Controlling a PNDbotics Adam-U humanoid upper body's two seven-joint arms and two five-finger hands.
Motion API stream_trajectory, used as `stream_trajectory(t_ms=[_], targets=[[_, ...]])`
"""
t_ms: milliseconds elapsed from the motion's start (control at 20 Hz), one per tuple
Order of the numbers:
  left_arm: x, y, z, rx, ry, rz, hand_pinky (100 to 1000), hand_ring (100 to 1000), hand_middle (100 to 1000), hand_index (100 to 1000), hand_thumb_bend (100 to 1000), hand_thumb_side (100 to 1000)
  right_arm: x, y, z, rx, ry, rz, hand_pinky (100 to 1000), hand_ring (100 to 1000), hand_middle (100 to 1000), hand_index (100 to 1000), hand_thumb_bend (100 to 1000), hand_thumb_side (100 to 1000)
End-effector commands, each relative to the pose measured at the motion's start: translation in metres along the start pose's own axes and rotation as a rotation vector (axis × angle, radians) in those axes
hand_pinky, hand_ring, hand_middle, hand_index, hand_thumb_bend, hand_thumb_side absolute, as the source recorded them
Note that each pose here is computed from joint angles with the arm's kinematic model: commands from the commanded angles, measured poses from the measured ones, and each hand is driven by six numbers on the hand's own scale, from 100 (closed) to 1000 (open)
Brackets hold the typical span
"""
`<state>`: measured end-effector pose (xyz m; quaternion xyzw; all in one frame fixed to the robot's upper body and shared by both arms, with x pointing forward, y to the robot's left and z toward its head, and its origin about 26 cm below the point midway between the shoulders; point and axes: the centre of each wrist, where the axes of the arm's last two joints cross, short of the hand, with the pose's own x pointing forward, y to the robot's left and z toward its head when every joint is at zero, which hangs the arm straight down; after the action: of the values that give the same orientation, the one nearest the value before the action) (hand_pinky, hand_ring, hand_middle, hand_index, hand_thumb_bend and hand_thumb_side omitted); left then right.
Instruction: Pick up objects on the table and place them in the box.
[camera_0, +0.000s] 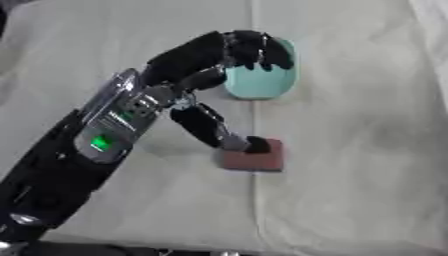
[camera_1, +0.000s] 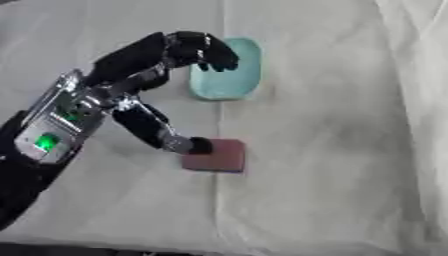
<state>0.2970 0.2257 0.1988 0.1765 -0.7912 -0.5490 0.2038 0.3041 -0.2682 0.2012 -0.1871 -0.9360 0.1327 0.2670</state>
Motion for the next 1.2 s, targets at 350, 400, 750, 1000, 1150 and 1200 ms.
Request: stream_trajectory(t_ms=[350,400,750,1000,1150,1200], targets=[[0.001,0.011,0.0,-0.062,0.03,-0.14,539,653,729,826,578,520,0.005,-0.005,-0.003,0.006,-0.027,0.009,368,595,811,806,100,503],[0.001,0.011,0.0,-0.065,0.036,-0.149,532,648,725,823,577,521,0.005,-0.005,-0.003,0.006,-0.028,0.009,368,595,811,806,100,503],[0.006,-0.001,-0.002,-0.088,0.1,-0.218,456,594,664,774,559,468,0.005,-0.004,-0.004,0.007,-0.028,0.007,368,593,810,805,100,503],[0.009,-0.009,-0.004,-0.095,0.119,-0.246,455,593,662,773,548,480,0.005,-0.004,-0.003,0.006,-0.029,0.005,369,593,810,805,100,503],[0.012,-0.016,-0.004,-0.114,0.13,-0.237,453,591,662,773,509,514,0.005,-0.004,-0.003,0.007,-0.027,0.007,369,592,810,805,100,503],[0.013,-0.019,-0.004,-0.121,0.131,-0.227,452,591,662,773,506,516,0.005,-0.005,-0.003,0.007,-0.027,0.007,369,592,810,805,100,503]])
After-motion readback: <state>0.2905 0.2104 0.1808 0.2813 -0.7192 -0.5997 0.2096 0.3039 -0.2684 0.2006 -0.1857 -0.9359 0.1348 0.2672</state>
